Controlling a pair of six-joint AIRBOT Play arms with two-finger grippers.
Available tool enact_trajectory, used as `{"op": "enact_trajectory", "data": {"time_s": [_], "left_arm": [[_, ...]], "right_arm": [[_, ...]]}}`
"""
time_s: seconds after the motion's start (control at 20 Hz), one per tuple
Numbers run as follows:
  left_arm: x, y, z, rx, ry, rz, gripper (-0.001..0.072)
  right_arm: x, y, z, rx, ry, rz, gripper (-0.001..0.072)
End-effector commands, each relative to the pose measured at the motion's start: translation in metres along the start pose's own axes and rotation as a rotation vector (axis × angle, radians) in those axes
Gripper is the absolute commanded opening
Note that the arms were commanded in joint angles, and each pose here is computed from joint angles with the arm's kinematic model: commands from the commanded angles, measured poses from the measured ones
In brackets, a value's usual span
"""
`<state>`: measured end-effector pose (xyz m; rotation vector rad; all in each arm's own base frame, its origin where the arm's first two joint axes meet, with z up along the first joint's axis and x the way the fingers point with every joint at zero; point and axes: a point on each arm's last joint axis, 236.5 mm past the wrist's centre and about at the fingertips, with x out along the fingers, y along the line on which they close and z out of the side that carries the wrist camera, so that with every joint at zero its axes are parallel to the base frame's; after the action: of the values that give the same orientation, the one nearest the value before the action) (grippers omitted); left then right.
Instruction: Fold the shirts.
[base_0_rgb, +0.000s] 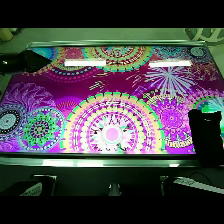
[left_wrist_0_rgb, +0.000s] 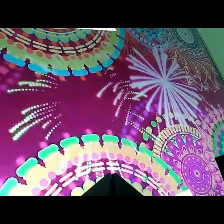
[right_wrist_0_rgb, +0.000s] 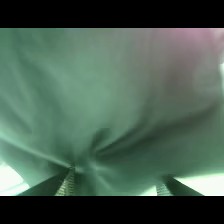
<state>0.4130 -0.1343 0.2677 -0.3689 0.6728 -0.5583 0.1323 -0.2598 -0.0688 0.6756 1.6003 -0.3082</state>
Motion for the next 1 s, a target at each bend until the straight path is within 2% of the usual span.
{"op": "enact_trajectory", "data": {"time_s": [0.0,0.15,0.25,0.3,0.4,0.5,0.55,0.65,0.7,0.8,0.95], "left_arm": [[0.000,0.001,0.004,0.001,-0.016,0.003,0.0023],[0.000,0.003,0.016,0.008,-0.068,0.013,0.0022],[0.003,0.010,0.028,0.052,-0.117,0.067,0.0019],[0.009,0.021,0.029,0.111,-0.111,0.139,0.0018],[0.022,0.069,0.018,0.182,-0.020,0.397,0.0018],[0.028,0.131,-0.015,0.213,0.158,0.679,0.0023],[0.033,0.152,-0.046,0.185,0.297,0.739,0.0085],[0.036,0.162,-0.130,0.031,0.634,0.734,0.0590],[0.037,0.159,-0.162,-0.018,0.737,0.701,0.0611],[0.048,0.150,-0.191,-0.051,0.715,0.618,0.0611],[0.051,0.152,-0.193,-0.051,0.628,0.613,0.0610]], "right_arm": [[-0.064,-0.002,0.056,-0.025,-0.258,-0.048,0.0549],[-0.200,0.016,0.125,-0.084,-0.674,-0.097,0.0547],[-0.296,0.066,0.160,-0.220,-0.960,-0.120,0.0534],[-0.328,0.106,0.169,-0.330,-1.047,-0.136,0.0524],[-0.338,0.191,0.174,-0.527,-1.068,-0.136,0.0524],[-0.280,0.263,0.161,-0.660,-0.863,-0.130,0.0525],[-0.235,0.283,0.144,-0.699,-0.686,-0.158,0.0527],[-0.157,0.316,0.100,-0.837,-0.357,-0.140,0.0527],[-0.130,0.331,0.077,-0.895,-0.230,-0.087,0.0527],[-0.095,0.349,0.045,-0.945,-0.096,-0.021,0.0527],[-0.078,0.346,0.040,-0.918,-0.067,-0.098,0.0548]]}}
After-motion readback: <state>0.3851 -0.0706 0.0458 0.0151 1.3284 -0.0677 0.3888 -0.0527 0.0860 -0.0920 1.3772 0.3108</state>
